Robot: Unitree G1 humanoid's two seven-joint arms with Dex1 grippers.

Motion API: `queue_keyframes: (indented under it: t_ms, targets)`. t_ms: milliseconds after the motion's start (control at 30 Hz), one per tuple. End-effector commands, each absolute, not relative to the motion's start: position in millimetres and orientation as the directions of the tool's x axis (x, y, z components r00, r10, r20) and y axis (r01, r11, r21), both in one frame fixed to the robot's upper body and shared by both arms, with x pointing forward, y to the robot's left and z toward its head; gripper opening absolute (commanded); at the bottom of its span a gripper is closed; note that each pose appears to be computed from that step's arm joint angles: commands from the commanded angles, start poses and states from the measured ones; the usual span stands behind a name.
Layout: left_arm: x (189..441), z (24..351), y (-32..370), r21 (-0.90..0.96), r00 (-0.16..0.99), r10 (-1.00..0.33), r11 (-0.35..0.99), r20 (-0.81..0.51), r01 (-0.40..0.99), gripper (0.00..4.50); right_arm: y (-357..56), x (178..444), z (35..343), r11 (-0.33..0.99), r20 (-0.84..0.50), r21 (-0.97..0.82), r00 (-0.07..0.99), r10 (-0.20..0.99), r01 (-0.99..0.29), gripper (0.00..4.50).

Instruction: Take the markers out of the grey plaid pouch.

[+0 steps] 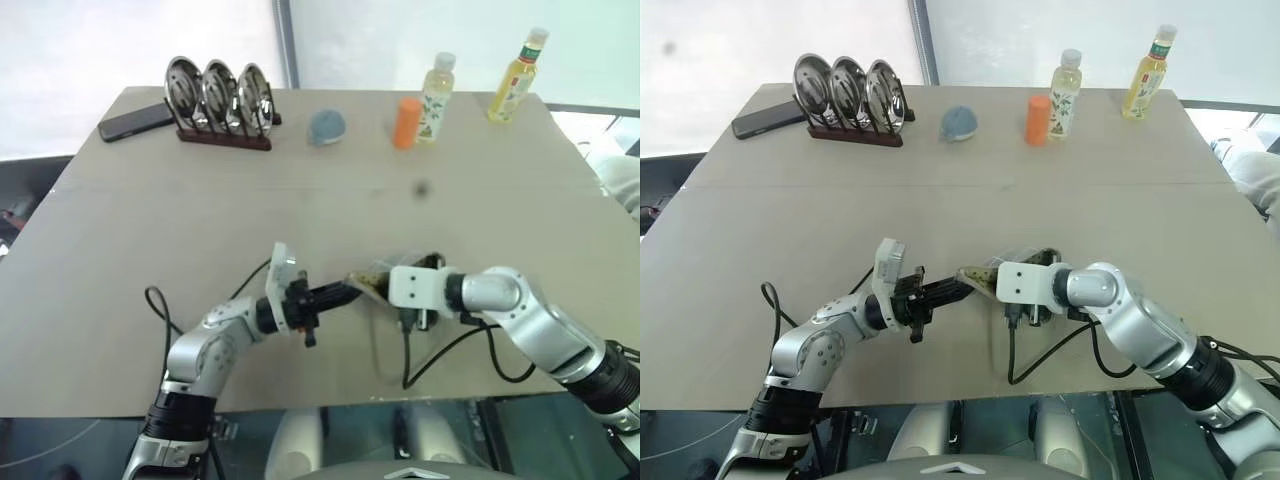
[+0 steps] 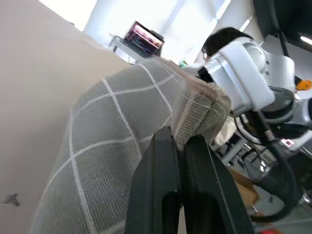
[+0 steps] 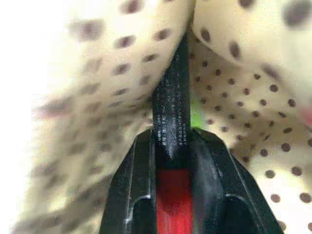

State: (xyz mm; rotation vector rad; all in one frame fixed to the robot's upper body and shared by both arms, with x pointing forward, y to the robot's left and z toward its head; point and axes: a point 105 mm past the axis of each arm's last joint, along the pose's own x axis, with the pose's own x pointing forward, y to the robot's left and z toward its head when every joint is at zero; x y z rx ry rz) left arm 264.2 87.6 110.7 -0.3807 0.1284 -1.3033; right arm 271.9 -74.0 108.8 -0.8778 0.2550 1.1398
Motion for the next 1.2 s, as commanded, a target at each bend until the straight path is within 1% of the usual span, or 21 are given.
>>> queue_keyframes:
  t_ms: [33, 100, 167, 233, 300, 367, 400, 433, 533, 600, 667, 733, 867, 1000, 1100, 1133, 1200]
  targets:
    - [276, 121, 93, -0.192, 0.326, -0.940, 0.303, 0.103, 0.933, 0.00, -87, 263, 158, 0.202, -0.490, -0.512, 0.477, 0.729, -0.835, 0.43]
    - [284, 120, 98, -0.120, 0.365, -0.928, 0.355, 0.074, 0.927, 0.00, -96, 253, 176, 0.244, -0.461, -0.489, 0.485, 0.743, -0.838, 0.43]
    - [290, 116, 101, -0.033, 0.387, -0.922, 0.386, 0.032, 0.922, 0.00, -101, 250, 189, 0.303, -0.418, -0.463, 0.506, 0.754, -0.833, 0.43]
    - [294, 113, 103, 0.036, 0.401, -0.916, 0.401, 0.004, 0.915, 0.00, -103, 248, 197, 0.355, -0.375, -0.381, 0.494, 0.785, -0.853, 0.43]
    - [302, 111, 106, 0.116, 0.439, -0.898, 0.435, -0.013, 0.893, 0.00, -103, 244, 208, 0.385, -0.301, -0.320, 0.479, 0.825, -0.866, 0.43]
    - [310, 112, 111, 0.141, 0.487, -0.873, 0.480, -0.013, 0.866, 0.00, -108, 243, 216, 0.418, -0.234, -0.231, 0.468, 0.852, -0.878, 0.43]
    - [315, 114, 114, 0.154, 0.514, -0.858, 0.506, -0.008, 0.848, 0.00, -112, 242, 217, 0.425, -0.229, -0.200, 0.463, 0.856, -0.883, 0.43]
    - [321, 118, 117, 0.150, 0.543, -0.840, 0.538, 0.011, 0.830, 0.00, -118, 238, 213, 0.419, -0.262, -0.183, 0.454, 0.851, -0.890, 0.43]
    - [329, 125, 125, 0.166, 0.589, -0.807, 0.587, 0.038, 0.793, 0.00, -140, 236, 191, 0.445, -0.411, -0.138, 0.460, 0.787, -0.885, 0.43]
    - [329, 126, 128, 0.168, 0.600, -0.799, 0.599, 0.048, 0.783, 0.00, -161, 244, 174, 0.509, -0.509, -0.139, 0.502, 0.699, -0.849, 0.43]
    - [328, 126, 130, 0.151, 0.611, -0.790, 0.612, 0.057, 0.777, 0.00, -179, 254, 162, 0.559, -0.550, -0.151, 0.539, 0.638, -0.816, 0.43]
    - [327, 126, 133, 0.115, 0.624, -0.777, 0.629, 0.076, 0.769, 0.00, -195, 275, 154, 0.644, -0.546, -0.146, 0.604, 0.580, -0.751, 0.43]
    - [324, 132, 133, 0.080, 0.632, -0.768, 0.640, 0.108, 0.764, 0.00, -209, 304, 135, 0.716, -0.565, -0.170, 0.663, 0.491, -0.677, 0.43]
    - [318, 136, 126, 0.064, 0.609, -0.782, 0.620, 0.131, 0.782, 0.00, -224, 342, 122, 0.832, -0.559, -0.180, 0.750, 0.353, -0.525, 0.43]
    - [312, 136, 120, 0.061, 0.585, -0.799, 0.596, 0.137, 0.801, 0.00, -230, 357, 115, 0.865, -0.564, -0.192, 0.774, 0.288, -0.463, 0.43]
    - [309, 136, 118, 0.062, 0.574, -0.807, 0.586, 0.137, 0.808, 0.00, -230, 360, 114, 0.874, -0.564, -0.188, 0.778, 0.278, -0.448, 0.43]
    - [302, 137, 115, 0.052, 0.554, -0.820, 0.565, 0.145, 0.823, 0.00, -223, 359, 110, 0.868, -0.567, -0.185, 0.771, 0.289, -0.461, 0.43]
